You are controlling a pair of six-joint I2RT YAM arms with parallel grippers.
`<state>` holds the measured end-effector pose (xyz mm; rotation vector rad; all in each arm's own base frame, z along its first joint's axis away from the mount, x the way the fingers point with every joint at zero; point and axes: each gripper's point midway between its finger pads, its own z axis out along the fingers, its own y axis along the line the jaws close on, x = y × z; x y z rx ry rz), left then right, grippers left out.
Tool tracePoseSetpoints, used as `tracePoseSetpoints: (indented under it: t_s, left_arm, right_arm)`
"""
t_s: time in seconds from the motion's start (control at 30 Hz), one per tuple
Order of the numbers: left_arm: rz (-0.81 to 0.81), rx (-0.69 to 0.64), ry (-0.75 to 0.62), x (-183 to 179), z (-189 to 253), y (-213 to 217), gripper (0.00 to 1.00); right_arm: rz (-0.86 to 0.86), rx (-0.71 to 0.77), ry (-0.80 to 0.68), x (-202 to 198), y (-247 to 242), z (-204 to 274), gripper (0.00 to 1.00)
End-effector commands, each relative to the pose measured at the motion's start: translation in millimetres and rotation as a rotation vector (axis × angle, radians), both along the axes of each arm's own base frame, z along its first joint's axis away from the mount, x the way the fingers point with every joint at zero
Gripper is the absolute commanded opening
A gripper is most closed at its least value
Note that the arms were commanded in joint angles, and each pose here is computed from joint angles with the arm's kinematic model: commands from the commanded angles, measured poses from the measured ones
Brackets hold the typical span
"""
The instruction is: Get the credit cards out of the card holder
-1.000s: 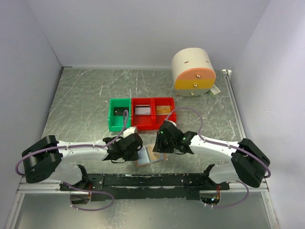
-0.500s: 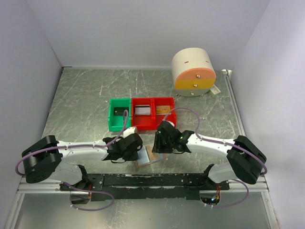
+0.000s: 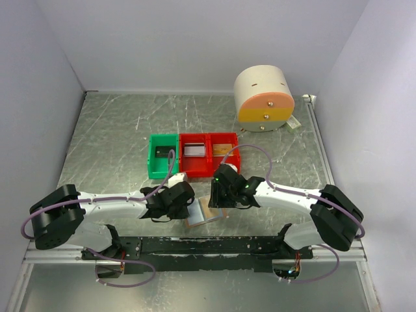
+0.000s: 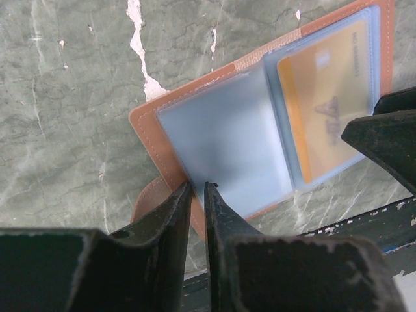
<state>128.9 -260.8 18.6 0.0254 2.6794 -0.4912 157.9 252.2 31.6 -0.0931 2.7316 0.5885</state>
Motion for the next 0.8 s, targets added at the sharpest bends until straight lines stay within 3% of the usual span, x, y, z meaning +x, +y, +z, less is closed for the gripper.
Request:
tracePoseSetpoints:
  t_s: [0.0, 0.33, 0.77]
  left_arm:
    - [-0.016, 0.033, 0.026, -5.0, -8.2, 5.0, 0.25]
    - [-0.020, 0.034, 0.030, -5.8, -9.6, 5.0, 0.24]
    - [-0.018, 0.032, 0.028, -5.4, -9.4, 4.6, 0.24]
  right_arm:
    - [0.009, -0.018, 0.008, -2.0, 0.8, -5.9, 0.43]
    - [0.035, -0.121, 0.019, -7.5, -0.6, -18.3, 0.44]
    - [0.040, -0.308, -0.028, -8.4, -12.5, -24.6, 0.54]
